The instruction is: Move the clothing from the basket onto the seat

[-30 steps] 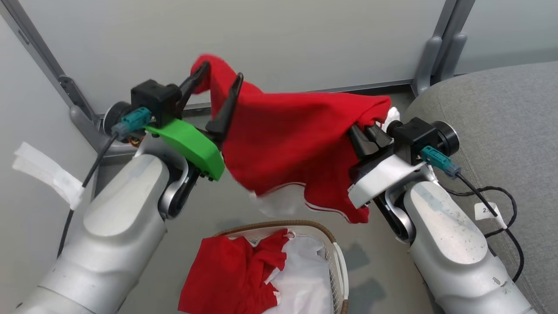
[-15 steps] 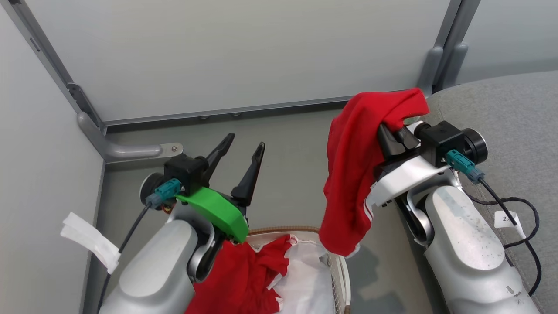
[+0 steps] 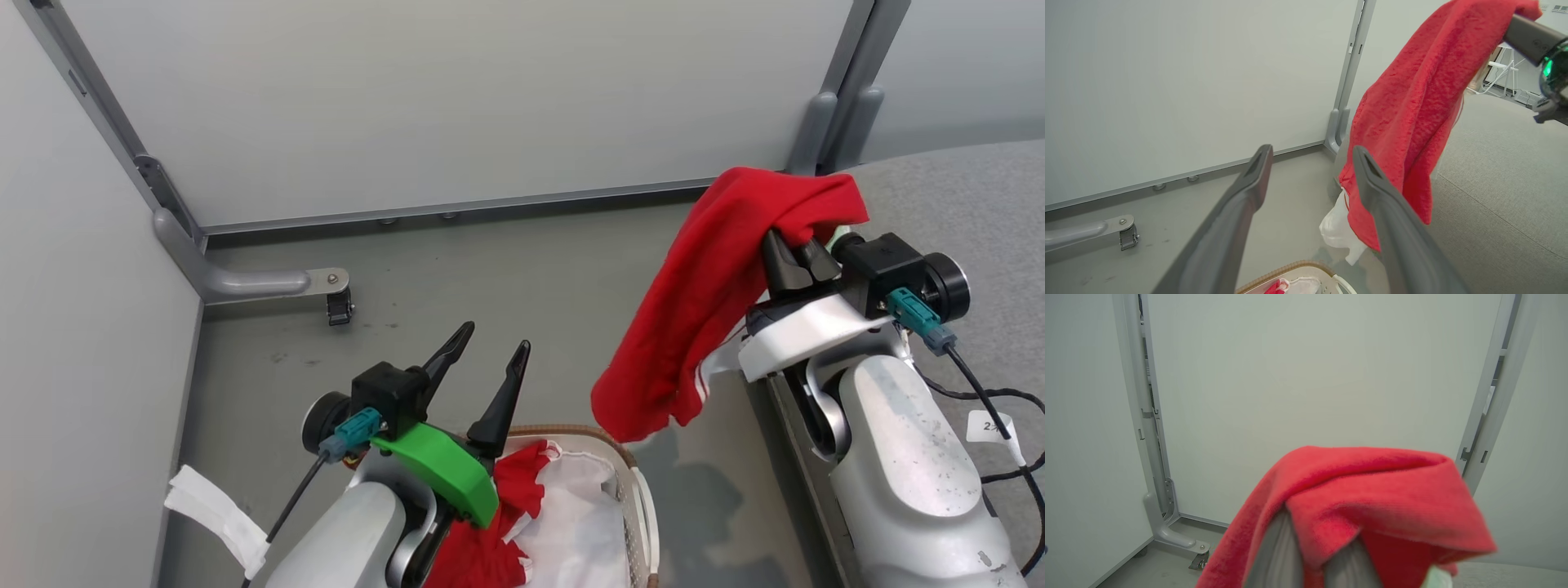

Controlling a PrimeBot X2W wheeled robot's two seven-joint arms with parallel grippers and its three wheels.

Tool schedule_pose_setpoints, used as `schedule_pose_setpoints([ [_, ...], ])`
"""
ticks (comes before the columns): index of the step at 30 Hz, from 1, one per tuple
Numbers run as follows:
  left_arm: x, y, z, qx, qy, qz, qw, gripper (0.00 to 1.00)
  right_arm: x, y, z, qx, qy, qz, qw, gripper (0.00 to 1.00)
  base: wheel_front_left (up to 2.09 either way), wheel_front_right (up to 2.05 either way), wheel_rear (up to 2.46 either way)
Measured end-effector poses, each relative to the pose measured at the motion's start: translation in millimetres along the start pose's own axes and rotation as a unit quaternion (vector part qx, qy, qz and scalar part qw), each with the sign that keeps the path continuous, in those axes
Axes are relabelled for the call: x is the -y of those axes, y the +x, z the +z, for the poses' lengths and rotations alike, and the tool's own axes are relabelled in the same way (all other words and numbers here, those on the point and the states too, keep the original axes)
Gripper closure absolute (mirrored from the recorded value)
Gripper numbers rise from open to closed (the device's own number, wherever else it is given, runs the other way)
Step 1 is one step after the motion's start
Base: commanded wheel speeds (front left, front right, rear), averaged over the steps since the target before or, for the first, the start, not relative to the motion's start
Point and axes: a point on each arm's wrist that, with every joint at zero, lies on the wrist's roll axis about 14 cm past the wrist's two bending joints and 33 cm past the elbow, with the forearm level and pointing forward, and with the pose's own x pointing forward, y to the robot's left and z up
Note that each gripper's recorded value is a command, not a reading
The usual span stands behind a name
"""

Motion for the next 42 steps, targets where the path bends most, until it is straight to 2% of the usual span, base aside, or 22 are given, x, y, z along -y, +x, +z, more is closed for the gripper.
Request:
schedule_pose_setpoints([
  [8,23,9,-9,-0.011,0.006,-0.040,0.999,0.00,19,-9,1,-0.003,-0.026,-0.019,0.999,1.00,0.00,0.00,0.00],
  [19,83,40,-22,-0.018,0.003,-0.141,0.990,0.00,80,-36,20,-0.005,-0.089,-0.078,0.993,1.00,0.00,0.00,0.00],
  [30,134,69,-49,-0.040,-0.004,-0.239,0.970,0.00,145,-84,22,-0.034,-0.118,-0.175,0.977,1.00,0.00,0.00,0.00],
  [38,151,83,-69,-0.054,-0.023,-0.277,0.959,0.00,172,-105,5,-0.069,-0.128,-0.220,0.965,1.00,0.00,0.00,0.00],
  [42,152,89,-76,-0.057,-0.030,-0.287,0.956,0.00,187,-104,1,-0.075,-0.130,-0.238,0.960,1.00,0.00,0.00,0.00],
])
